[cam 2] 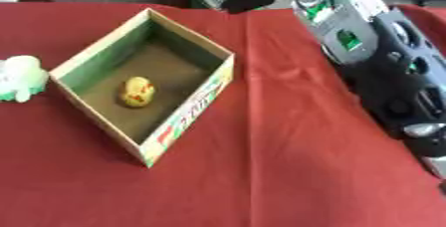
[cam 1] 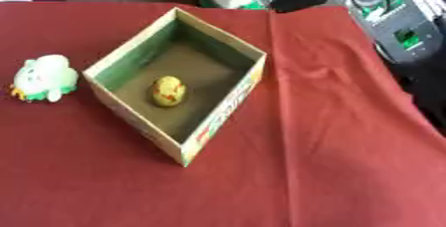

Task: Pick up objects on the table and place them in the box.

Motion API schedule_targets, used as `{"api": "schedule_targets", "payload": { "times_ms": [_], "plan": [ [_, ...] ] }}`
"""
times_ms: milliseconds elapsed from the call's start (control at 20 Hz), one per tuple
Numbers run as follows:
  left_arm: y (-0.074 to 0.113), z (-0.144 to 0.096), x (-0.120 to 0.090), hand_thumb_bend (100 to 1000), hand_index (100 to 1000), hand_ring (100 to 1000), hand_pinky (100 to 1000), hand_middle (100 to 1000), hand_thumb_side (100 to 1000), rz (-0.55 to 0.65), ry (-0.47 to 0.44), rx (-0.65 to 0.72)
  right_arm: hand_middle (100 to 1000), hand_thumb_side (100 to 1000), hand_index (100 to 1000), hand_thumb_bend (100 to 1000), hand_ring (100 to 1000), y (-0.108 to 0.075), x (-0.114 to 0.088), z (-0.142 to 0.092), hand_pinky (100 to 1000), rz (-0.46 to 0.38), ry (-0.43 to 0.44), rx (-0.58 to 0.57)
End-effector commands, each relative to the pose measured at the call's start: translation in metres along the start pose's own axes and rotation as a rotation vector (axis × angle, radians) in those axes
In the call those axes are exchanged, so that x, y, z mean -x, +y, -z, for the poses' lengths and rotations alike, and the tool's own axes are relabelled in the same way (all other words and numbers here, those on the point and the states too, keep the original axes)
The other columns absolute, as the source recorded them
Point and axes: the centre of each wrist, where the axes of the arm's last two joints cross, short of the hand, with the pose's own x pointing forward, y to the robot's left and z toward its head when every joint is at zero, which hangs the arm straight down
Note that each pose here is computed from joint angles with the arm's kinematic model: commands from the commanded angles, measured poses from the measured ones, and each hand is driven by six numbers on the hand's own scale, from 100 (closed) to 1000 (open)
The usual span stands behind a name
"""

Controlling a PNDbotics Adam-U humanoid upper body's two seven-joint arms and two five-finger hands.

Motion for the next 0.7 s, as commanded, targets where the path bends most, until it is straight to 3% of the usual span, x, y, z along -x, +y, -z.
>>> {"api": "schedule_targets", "payload": {
  "times_ms": [50, 350, 700],
  "plan": [
    [-0.002, 0.007, -0.006, 100, 758, 619, 558, 604, 816, -0.009, -0.035, 0.014, 429, 423, 553, 100, 681, 0.003, -0.017, 0.01, 718, -0.013, -0.051, -0.019],
    [-0.004, 0.008, -0.007, 100, 758, 619, 558, 605, 816, -0.022, -0.039, 0.015, 429, 414, 552, 100, 678, 0.033, -0.038, 0.03, 715, -0.01, -0.104, -0.091],
    [-0.006, 0.009, -0.008, 100, 757, 619, 557, 605, 817, -0.03, -0.042, 0.014, 447, 399, 567, 100, 684, 0.08, -0.047, 0.045, 713, -0.017, -0.112, -0.192]
  ]
}}
